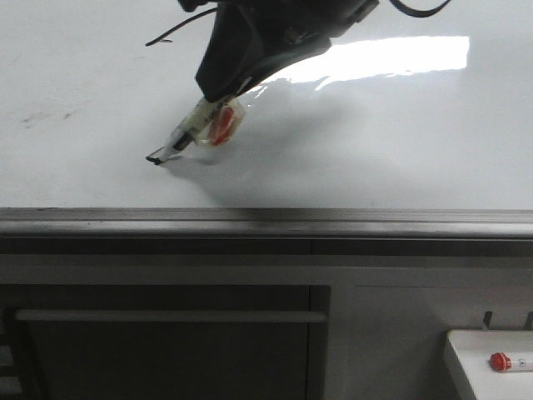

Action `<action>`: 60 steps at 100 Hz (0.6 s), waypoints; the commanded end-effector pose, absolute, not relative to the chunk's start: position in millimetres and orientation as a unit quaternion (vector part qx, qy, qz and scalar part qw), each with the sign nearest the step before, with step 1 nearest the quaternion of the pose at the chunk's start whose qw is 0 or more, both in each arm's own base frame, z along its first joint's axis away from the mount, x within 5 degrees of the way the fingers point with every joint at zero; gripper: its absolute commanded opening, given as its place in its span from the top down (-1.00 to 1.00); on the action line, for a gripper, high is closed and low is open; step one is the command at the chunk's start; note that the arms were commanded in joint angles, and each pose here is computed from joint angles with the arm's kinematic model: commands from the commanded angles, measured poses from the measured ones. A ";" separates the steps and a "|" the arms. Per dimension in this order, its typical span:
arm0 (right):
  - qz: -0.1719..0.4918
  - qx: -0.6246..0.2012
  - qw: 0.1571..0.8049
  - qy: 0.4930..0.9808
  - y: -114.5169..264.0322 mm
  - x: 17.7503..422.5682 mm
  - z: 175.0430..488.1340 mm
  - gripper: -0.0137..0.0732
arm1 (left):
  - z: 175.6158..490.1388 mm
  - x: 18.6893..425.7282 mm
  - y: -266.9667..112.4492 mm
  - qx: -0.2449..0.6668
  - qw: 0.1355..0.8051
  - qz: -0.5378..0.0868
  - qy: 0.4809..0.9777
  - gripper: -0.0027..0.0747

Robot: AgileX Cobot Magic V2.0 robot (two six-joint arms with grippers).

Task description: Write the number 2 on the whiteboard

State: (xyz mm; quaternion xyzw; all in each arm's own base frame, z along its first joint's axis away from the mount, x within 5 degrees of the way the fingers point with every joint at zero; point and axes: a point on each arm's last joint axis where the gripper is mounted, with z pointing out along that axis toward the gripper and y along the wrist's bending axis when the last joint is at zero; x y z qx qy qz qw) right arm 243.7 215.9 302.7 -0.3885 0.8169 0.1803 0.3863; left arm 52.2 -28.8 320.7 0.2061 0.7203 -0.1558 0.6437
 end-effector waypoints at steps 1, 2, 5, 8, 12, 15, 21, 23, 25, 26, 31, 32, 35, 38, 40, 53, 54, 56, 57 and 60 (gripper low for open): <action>0.146 -0.377 0.436 0.804 194.5 252.5 319.8 0.85 | 335.8 52.2 -29.2 0.193 0.676 -0.170 0.691 0.98; 0.146 -0.376 0.436 0.805 193.5 252.3 319.8 0.85 | 335.8 52.2 -29.2 0.193 0.676 -0.170 0.691 0.98; 0.144 -0.372 0.436 0.807 188.6 251.5 320.7 0.85 | 335.8 52.2 -29.2 0.193 0.676 -0.170 0.691 0.98; 0.142 -0.369 0.436 0.808 183.9 249.8 323.0 0.85 | 335.8 52.2 -29.2 0.193 0.676 -0.170 0.691 0.98; 0.139 -0.365 0.437 0.810 177.9 248.4 324.5 0.85 | 335.8 52.2 -29.2 0.193 0.676 -0.170 0.691 0.98; 0.135 -0.360 0.436 0.814 170.7 247.2 325.4 0.85 | 335.8 52.2 -29.2 0.193 0.676 -0.170 0.691 0.98; 0.130 -0.352 0.436 0.818 160.3 243.5 328.0 0.85 | 335.8 52.2 -29.2 0.193 0.676 -0.170 0.691 0.98; 0.127 -0.349 0.437 0.819 155.9 242.2 328.8 0.85 | 335.8 52.2 -29.2 0.193 0.676 -0.170 0.691 0.98; 0.124 -0.344 0.439 0.821 149.8 240.3 331.0 0.85 | 335.8 52.2 -29.2 0.193 0.676 -0.170 0.691 0.98; 0.123 -0.342 0.438 0.822 148.7 240.8 330.1 0.85 | 335.8 52.2 -29.2 0.193 0.676 -0.170 0.691 0.98; 0.116 -0.332 0.442 0.825 137.2 236.2 333.1 0.85 | 335.8 52.2 -29.2 0.193 0.676 -0.170 0.691 0.98; 0.115 -0.330 0.442 0.826 135.6 235.6 332.6 0.85 | 335.8 52.2 -29.2 0.193 0.676 -0.170 0.691 0.98; 0.111 -0.324 0.445 0.828 129.2 233.7 333.4 0.85 | 335.8 52.2 -29.2 0.193 0.676 -0.170 0.691 0.98; 0.107 -0.314 0.450 0.829 121.7 231.5 335.6 0.85 | 335.8 52.2 -29.2 0.193 0.676 -0.170 0.691 0.98; 0.104 -0.309 0.451 0.831 117.9 230.9 335.2 0.85 | 335.8 52.2 -29.2 0.193 0.676 -0.170 0.691 0.98; 0.091 -0.284 0.466 0.833 100.9 227.1 338.8 0.85 | 335.8 52.2 -29.2 0.193 0.676 -0.170 0.691 0.98; 0.091 -0.284 0.465 0.834 100.8 227.1 338.3 0.85 | 335.8 52.2 -29.2 0.193 0.676 -0.170 0.691 0.98; 0.090 -0.282 0.466 0.834 99.6 227.2 338.8 0.85 | 335.8 52.2 -29.2 0.193 0.676 -0.170 0.691 0.98; 0.090 -0.282 0.466 0.834 99.6 227.2 338.8 0.85 | 335.8 52.2 -29.2 0.193 0.676 -0.170 0.691 0.98; 0.090 -0.281 0.466 0.834 99.1 227.4 338.8 0.85 | 335.8 52.2 -29.2 0.193 0.676 -0.170 0.691 0.98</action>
